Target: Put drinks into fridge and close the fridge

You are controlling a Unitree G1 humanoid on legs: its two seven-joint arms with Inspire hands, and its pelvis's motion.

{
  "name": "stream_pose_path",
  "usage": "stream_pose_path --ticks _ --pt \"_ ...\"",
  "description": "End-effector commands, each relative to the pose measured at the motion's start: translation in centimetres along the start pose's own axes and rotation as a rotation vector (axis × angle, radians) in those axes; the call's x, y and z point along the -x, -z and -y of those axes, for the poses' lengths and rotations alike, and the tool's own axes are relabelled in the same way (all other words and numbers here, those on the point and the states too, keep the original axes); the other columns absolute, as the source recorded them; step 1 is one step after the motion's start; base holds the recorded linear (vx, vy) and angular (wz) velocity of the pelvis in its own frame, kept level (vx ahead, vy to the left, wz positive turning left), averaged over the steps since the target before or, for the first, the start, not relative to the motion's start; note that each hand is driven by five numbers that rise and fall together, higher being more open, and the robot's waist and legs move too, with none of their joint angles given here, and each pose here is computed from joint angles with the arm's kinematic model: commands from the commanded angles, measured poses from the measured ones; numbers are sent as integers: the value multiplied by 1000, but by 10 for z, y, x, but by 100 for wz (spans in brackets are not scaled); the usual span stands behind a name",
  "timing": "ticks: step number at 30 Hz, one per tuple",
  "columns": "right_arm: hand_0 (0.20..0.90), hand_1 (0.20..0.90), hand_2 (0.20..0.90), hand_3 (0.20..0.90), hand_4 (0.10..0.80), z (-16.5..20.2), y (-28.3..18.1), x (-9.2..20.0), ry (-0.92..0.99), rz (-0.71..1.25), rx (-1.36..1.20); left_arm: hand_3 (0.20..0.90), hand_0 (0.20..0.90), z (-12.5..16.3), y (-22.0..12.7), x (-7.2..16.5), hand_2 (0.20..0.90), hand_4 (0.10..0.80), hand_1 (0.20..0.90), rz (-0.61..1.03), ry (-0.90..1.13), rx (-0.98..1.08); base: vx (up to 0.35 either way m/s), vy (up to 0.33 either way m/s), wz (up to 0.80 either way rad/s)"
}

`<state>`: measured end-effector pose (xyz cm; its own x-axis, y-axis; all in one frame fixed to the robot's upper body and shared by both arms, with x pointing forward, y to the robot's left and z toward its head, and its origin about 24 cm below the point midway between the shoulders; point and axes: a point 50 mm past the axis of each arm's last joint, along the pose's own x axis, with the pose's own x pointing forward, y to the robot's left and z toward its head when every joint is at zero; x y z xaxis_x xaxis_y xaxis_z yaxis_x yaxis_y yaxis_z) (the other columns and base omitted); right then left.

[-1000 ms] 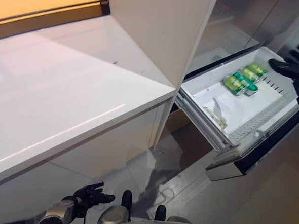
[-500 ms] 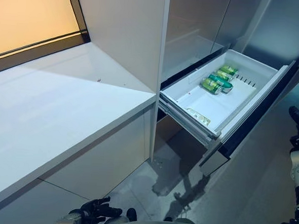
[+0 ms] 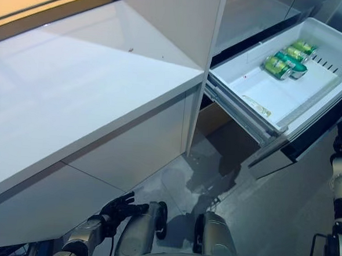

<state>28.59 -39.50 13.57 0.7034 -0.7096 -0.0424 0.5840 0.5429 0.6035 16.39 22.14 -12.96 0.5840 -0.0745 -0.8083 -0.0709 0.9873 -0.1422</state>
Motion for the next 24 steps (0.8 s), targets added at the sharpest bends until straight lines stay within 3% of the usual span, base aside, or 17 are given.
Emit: stream_pose_path --ticks 1,15,24 --pt "900 900 900 900 800 -62 -19 -4 -274 43 5 900 900 -11 42 12 900 800 900 -134 -81 -29 68 32 2" --pt "900 900 900 900 800 -126 20 11 -654 -148 171 900 900 -14 34 16 900 800 900 -80 -51 1 33 -19 6" --pt "900 900 900 900 800 -133 23 9 -674 -169 277 900 900 -23 38 22 900 800 900 -79 -50 -3 92 -58 24"
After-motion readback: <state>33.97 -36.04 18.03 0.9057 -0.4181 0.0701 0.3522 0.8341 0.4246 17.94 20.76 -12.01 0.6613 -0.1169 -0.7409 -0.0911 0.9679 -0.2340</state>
